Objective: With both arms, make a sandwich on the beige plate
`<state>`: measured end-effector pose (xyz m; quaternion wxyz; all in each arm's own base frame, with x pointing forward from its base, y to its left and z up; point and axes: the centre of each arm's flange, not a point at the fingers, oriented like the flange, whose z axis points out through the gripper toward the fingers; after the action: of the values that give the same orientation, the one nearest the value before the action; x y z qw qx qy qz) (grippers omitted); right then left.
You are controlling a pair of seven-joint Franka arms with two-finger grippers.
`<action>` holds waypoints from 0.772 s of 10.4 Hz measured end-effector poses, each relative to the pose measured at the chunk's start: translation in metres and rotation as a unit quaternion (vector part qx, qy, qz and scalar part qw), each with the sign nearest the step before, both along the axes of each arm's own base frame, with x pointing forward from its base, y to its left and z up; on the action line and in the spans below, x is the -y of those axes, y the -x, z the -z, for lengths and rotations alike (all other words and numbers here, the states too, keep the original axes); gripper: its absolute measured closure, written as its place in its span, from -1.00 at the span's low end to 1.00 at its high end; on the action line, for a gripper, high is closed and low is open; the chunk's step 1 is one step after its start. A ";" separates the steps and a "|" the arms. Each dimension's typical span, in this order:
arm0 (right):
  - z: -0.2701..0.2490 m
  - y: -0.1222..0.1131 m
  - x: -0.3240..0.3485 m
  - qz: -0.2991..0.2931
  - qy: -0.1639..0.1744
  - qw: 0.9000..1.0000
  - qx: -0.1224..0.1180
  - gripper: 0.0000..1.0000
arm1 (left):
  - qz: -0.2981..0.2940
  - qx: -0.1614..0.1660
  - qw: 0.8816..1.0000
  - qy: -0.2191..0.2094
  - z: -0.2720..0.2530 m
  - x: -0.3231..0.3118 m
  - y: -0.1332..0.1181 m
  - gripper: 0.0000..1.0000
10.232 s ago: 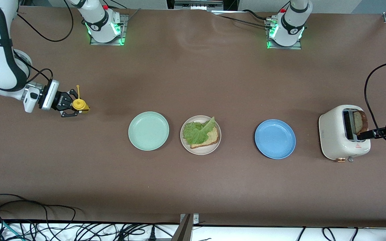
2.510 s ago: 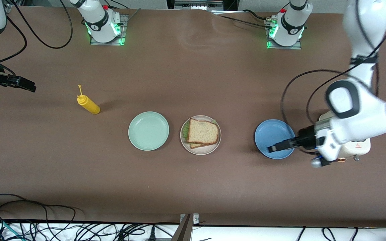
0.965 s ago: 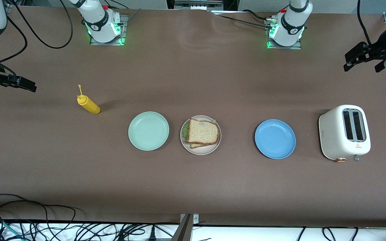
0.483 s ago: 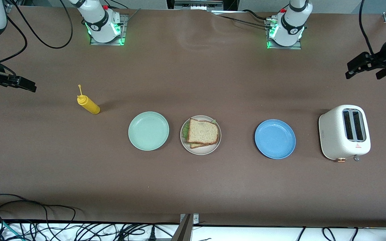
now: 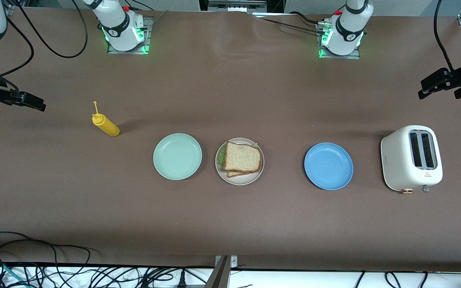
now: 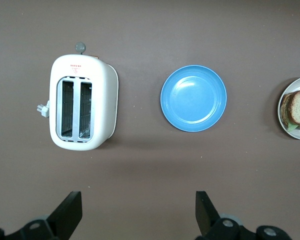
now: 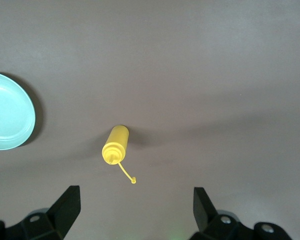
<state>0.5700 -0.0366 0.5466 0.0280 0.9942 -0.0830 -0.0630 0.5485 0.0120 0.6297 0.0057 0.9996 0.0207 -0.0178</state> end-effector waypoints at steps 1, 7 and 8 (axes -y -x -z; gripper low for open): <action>0.000 0.000 0.000 0.000 0.000 1.000 0.000 -1.00 | 0.000 0.000 1.000 0.000 0.000 0.000 0.000 -1.00; 0.001 -0.001 -0.010 0.010 -0.035 0.999 0.000 -1.00 | 0.000 -0.001 1.000 0.000 0.000 0.000 0.000 -1.00; 0.001 -0.001 -0.013 0.027 -0.045 0.999 0.000 -1.00 | -0.001 -0.001 1.000 0.000 0.001 -0.001 0.000 -1.00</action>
<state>0.5707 -0.0239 0.5454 -0.0180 0.9918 -0.1072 -0.0671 0.5487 0.0127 0.6292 0.0056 0.9996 0.0214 -0.0190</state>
